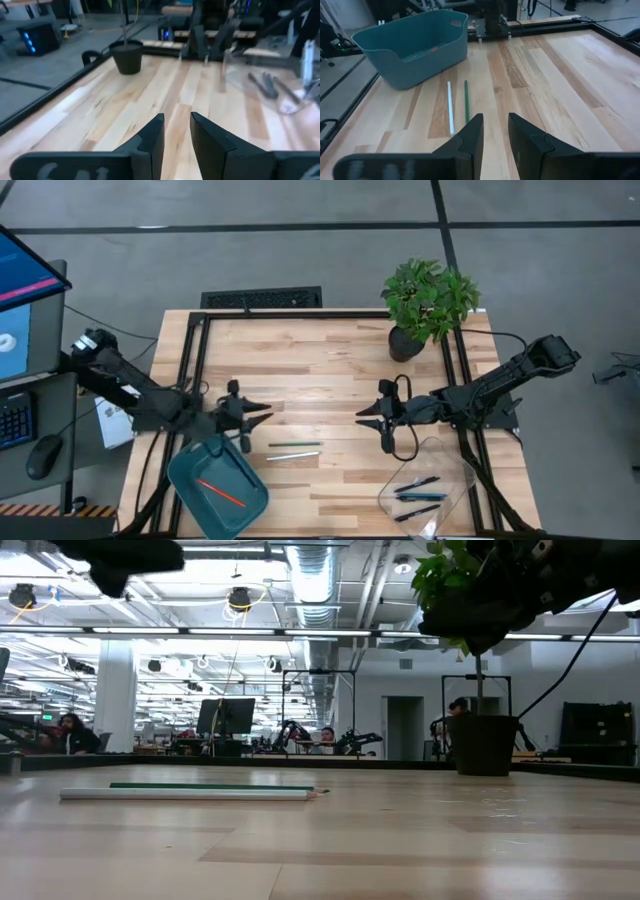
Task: Sort pens & pencils
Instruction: Put the green pencil in the blue bin
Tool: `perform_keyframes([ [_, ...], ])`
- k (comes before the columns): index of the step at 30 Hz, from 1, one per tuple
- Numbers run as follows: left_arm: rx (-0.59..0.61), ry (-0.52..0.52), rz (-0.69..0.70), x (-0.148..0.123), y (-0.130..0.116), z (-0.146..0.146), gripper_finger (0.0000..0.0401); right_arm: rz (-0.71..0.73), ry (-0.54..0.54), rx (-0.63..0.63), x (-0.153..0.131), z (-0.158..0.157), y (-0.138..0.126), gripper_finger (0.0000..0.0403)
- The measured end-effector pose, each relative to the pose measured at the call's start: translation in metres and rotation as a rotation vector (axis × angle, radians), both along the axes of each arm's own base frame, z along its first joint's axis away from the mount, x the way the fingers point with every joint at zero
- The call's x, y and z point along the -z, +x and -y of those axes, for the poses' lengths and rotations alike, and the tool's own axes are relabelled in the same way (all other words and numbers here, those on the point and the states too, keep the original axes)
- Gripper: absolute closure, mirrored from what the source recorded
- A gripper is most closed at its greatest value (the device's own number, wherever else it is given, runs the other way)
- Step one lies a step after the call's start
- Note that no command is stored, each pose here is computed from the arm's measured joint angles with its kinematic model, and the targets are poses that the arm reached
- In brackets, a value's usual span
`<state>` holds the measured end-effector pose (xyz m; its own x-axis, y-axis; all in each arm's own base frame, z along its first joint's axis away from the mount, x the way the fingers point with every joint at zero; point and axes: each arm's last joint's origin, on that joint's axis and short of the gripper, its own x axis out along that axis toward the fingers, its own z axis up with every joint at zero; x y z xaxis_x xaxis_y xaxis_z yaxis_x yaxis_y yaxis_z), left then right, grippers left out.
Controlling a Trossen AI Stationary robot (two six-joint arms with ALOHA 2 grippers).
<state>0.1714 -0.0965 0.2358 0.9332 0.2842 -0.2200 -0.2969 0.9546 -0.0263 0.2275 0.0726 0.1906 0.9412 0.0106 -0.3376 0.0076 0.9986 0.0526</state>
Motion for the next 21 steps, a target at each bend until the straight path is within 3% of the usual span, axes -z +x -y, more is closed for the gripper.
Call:
perform_keyframes([
  [6,-0.025,-0.034,-0.051,0.01,0.023,-0.022,0.0317,-0.021,-0.007,0.002,0.002,0.001,-0.001,0.029],
  [15,0.061,-0.114,-0.142,0.032,0.052,-0.04,0.0317,-0.061,-0.021,0.003,0.006,0.001,-0.002,0.029],
  [21,0.199,-0.1,-0.178,0.055,0.073,-0.035,0.0317,-0.062,-0.02,0.003,0.006,0.001,-0.002,0.029],
])
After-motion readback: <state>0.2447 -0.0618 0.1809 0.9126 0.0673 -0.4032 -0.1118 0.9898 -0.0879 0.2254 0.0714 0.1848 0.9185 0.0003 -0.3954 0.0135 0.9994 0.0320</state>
